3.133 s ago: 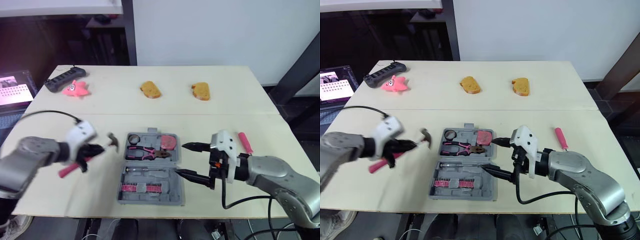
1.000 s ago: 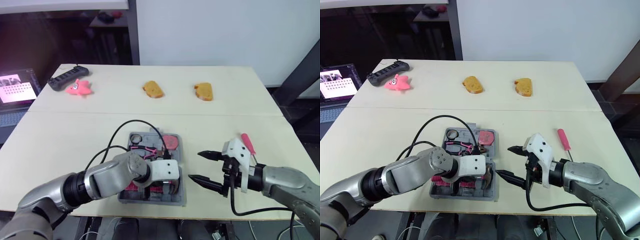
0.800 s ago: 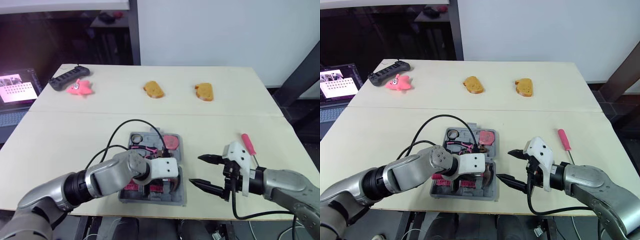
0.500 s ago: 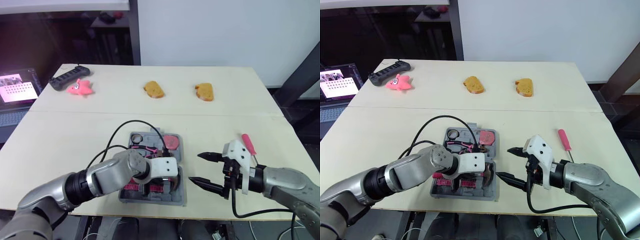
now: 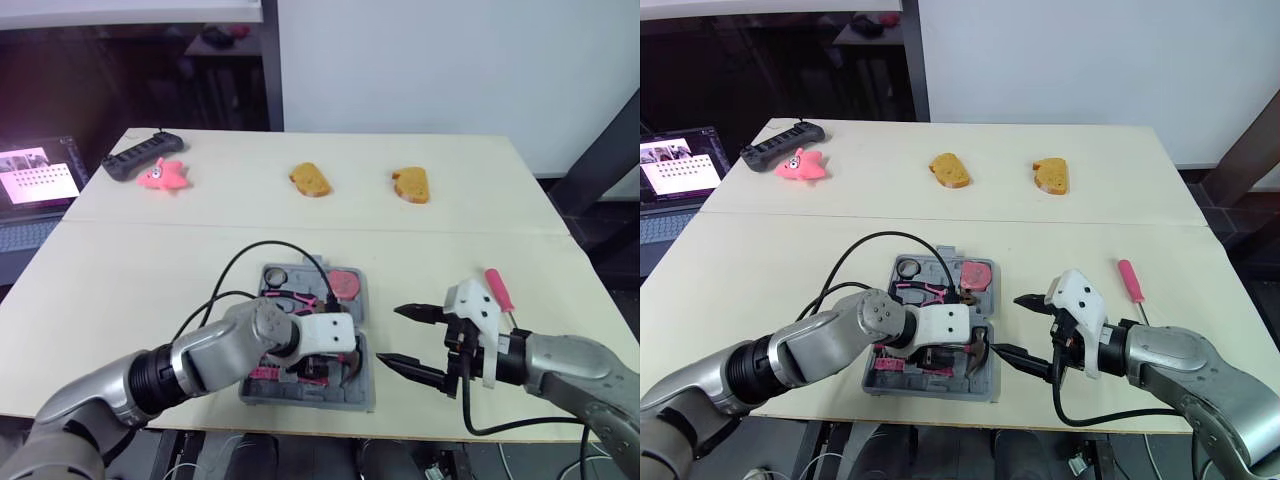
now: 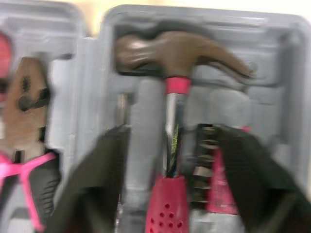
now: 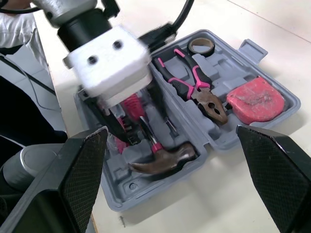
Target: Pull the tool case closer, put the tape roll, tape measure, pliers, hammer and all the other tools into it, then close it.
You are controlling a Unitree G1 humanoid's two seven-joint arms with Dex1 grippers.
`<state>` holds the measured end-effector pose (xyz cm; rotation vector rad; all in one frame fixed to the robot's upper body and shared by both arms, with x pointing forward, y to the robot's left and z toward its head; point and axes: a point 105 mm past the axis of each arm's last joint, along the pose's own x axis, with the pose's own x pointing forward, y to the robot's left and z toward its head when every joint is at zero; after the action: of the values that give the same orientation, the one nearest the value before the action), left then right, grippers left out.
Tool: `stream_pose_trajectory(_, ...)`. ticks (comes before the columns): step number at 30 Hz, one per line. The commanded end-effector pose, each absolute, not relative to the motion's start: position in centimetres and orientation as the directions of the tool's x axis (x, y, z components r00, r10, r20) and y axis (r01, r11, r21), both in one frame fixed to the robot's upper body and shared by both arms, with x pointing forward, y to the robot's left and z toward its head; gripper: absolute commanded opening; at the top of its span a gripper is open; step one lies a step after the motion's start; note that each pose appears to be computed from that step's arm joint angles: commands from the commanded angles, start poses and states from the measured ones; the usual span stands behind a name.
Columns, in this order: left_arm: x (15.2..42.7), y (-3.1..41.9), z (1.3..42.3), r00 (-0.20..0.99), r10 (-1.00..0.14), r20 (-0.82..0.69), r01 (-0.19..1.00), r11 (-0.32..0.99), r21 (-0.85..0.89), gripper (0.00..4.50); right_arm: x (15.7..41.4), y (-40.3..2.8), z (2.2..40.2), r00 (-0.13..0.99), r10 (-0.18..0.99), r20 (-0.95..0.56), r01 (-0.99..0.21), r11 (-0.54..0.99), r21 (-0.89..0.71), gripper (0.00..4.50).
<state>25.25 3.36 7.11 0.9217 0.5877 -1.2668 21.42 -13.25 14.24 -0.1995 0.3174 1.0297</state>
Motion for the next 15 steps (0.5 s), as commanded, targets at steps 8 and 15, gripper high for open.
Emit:
stream_pose_trajectory(8,25.1,4.3,11.8,0.242,-0.668,-0.704,0.963,0.079,0.257,3.55,21.2,-12.5,14.9,0.465,0.826,-0.320,-0.877,0.479,-0.037,4.50)
stream_pose_trajectory(15,24.9,6.4,13.2,0.251,-0.783,-0.569,0.966,0.168,0.194,2.42,21.3,-12.3,15.0,0.471,0.825,-0.311,-0.874,0.484,-0.042,4.50)
